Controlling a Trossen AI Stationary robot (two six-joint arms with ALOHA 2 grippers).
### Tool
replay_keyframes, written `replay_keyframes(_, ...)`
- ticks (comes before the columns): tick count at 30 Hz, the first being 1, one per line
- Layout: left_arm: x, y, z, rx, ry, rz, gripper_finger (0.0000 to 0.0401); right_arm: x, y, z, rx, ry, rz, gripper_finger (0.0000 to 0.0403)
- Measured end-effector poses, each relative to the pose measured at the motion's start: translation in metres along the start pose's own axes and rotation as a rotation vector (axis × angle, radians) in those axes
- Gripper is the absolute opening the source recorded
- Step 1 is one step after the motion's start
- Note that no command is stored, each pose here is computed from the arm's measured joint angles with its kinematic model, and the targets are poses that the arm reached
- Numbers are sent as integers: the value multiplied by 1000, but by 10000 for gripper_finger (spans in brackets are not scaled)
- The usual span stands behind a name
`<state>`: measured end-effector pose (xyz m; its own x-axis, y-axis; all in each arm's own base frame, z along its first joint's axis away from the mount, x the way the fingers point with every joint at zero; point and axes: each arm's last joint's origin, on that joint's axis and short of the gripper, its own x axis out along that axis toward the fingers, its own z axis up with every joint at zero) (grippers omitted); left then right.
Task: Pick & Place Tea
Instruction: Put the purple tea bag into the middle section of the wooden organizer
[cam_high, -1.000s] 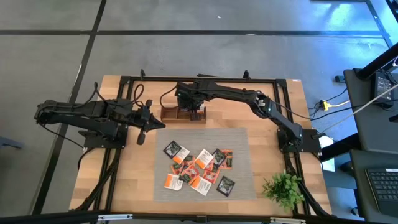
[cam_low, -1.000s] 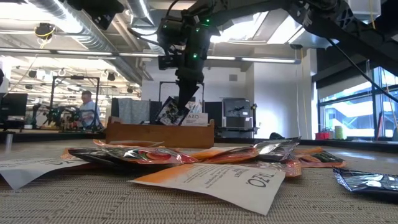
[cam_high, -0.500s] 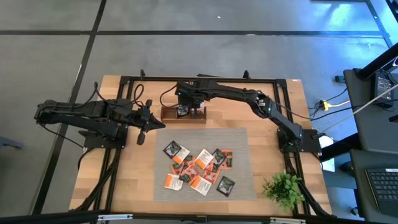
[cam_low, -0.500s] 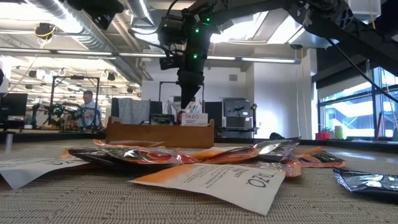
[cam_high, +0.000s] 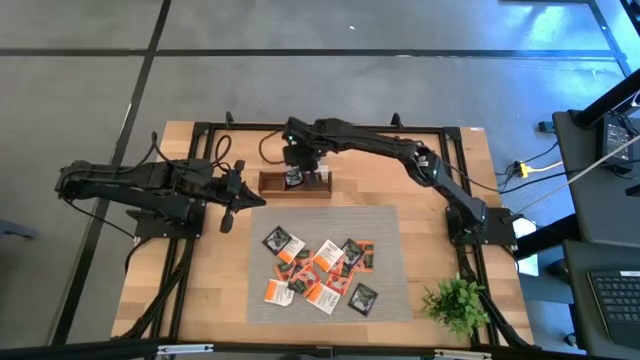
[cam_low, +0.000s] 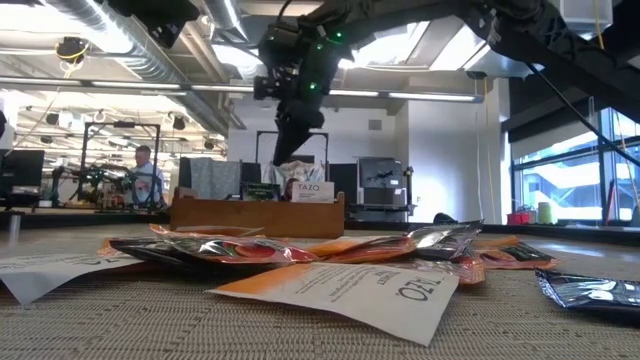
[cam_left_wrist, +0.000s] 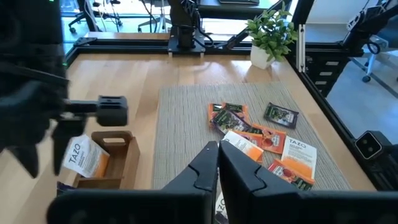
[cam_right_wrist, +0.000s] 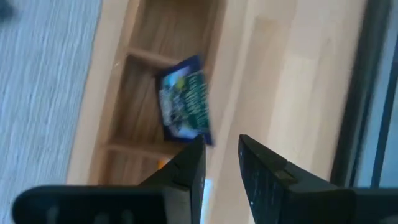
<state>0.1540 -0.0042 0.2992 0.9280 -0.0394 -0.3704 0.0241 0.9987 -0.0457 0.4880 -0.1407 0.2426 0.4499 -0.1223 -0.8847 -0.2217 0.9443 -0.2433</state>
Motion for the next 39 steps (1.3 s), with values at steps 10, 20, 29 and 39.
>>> replay_keyframes(10, 0, 0, -1, 0, 14, -1, 12, -1, -14, -4, -34, -156, 149, 98)
replay_keyframes(20, 0, 0, -1, 0, 14, -1, 9, 16, -11, -7, -42, -170, 140, 98)
replay_keyframes(29, 0, 0, -1, 1, 14, -1, 10, 28, -11, -14, -35, -121, 89, 98)
replay_keyframes(39, 0, 0, -1, 2, 14, -1, 11, 39, -10, -19, -17, -83, 108, 98)
